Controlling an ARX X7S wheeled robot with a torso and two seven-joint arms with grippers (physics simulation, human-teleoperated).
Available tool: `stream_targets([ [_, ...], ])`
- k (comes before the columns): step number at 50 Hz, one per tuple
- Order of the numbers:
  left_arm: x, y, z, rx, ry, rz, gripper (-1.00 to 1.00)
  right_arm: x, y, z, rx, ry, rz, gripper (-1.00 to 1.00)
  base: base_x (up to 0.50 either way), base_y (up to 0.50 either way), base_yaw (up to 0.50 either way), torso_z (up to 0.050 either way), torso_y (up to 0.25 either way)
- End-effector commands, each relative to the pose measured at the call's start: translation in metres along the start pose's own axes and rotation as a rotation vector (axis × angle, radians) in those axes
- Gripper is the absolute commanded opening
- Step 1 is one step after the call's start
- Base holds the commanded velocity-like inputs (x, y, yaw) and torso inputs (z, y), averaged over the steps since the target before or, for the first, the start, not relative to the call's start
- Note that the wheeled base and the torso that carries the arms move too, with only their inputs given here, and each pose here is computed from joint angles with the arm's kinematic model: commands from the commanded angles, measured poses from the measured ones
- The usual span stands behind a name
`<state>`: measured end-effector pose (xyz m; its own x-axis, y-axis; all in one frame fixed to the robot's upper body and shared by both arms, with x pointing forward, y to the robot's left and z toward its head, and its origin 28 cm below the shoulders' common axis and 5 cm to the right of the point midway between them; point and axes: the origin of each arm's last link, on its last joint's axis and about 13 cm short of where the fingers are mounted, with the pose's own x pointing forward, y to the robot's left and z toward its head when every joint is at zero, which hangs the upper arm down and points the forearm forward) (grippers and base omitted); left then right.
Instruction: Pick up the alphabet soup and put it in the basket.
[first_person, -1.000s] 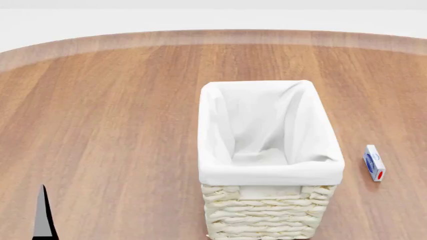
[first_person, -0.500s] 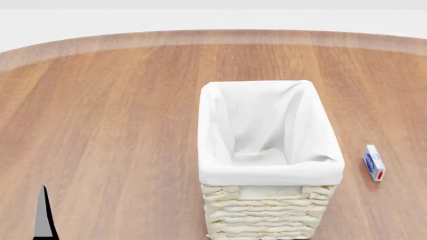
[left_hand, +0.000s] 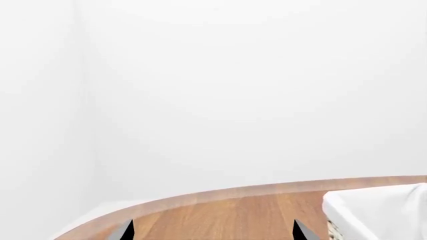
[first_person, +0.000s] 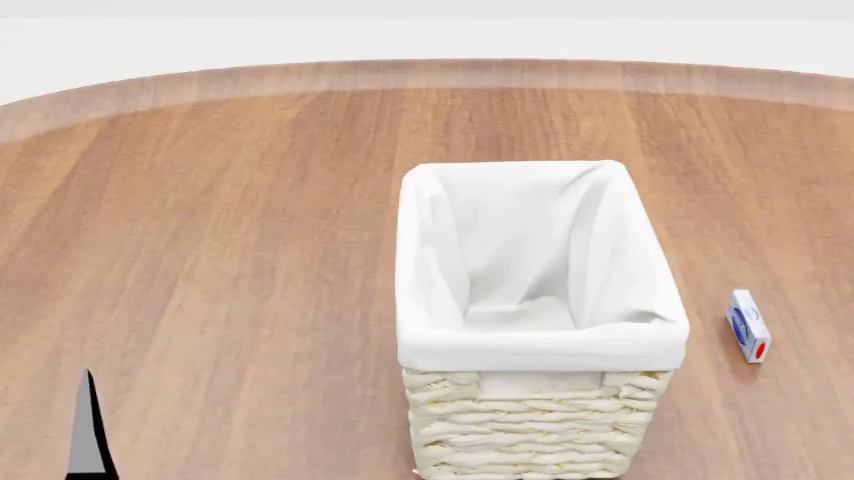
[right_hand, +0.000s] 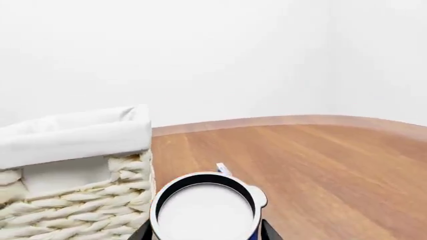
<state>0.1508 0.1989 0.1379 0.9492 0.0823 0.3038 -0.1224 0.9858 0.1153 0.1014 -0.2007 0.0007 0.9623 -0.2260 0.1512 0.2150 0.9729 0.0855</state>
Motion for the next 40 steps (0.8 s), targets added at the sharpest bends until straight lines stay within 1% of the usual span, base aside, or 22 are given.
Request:
stream_targets([
  [1,0.0,0.0,0.001,-0.005,0.001,-0.001,1.0,0.013,0.011,0.046,-0.038,-0.121,0.057,-1.0,0.0,0.0,0.0,0.0,0.0],
  [6,0.0,-0.001,-0.001,-0.006,0.005,-0.005,1.0,0.015,0.011,0.057,-0.051,-0.139,0.049,-1.0,0.0,0.0,0.0,0.0,0.002],
  [9,0.0,-0.001,-0.001,-0.007,0.004,-0.004,1.0,0.017,0.012,0.064,-0.053,-0.152,0.065,-1.0,0.0,0.0,0.0,0.0,0.0],
  [10,0.0,-0.001,-0.001,-0.006,0.006,-0.004,1.0,0.018,0.013,0.066,-0.07,-0.161,0.069,-1.0,0.0,0.0,0.0,0.0,0.0],
  [21,0.0,-0.001,-0.001,-0.007,0.005,-0.006,1.0,0.029,0.019,0.091,-0.078,-0.214,0.086,-1.0,0.0,0.0,0.0,0.0,0.0],
  [26,0.0,-0.002,-0.002,-0.007,0.006,-0.007,1.0,0.038,0.024,0.108,-0.1,-0.244,0.09,-1.0,0.0,0.0,0.0,0.0,0.002],
  [29,0.0,-0.002,-0.002,-0.007,0.006,-0.009,1.0,0.044,0.027,0.12,-0.098,-0.28,0.096,-1.0,0.0,0.0,0.0,0.0,0.0],
  [31,0.0,-0.002,-0.002,-0.007,0.006,-0.009,1.0,0.044,0.027,0.12,-0.098,-0.28,0.096,-1.0,0.0,0.0,0.0,0.0,0.0],
  [35,0.0,-0.001,-0.002,-0.008,0.007,-0.007,1.0,0.052,0.032,0.133,-0.103,-0.311,0.125,-1.0,0.0,0.0,0.0,0.0,0.0],
  [38,0.0,-0.002,-0.003,-0.01,0.007,-0.009,1.0,0.059,0.034,0.139,-0.098,-0.325,0.122,-1.0,0.0,0.0,0.0,0.0,0.0],
  [40,-0.001,-0.002,-0.003,-0.007,0.007,-0.009,1.0,0.067,0.039,0.146,-0.099,-0.344,0.143,-1.0,0.0,0.0,0.0,0.0,0.0],
])
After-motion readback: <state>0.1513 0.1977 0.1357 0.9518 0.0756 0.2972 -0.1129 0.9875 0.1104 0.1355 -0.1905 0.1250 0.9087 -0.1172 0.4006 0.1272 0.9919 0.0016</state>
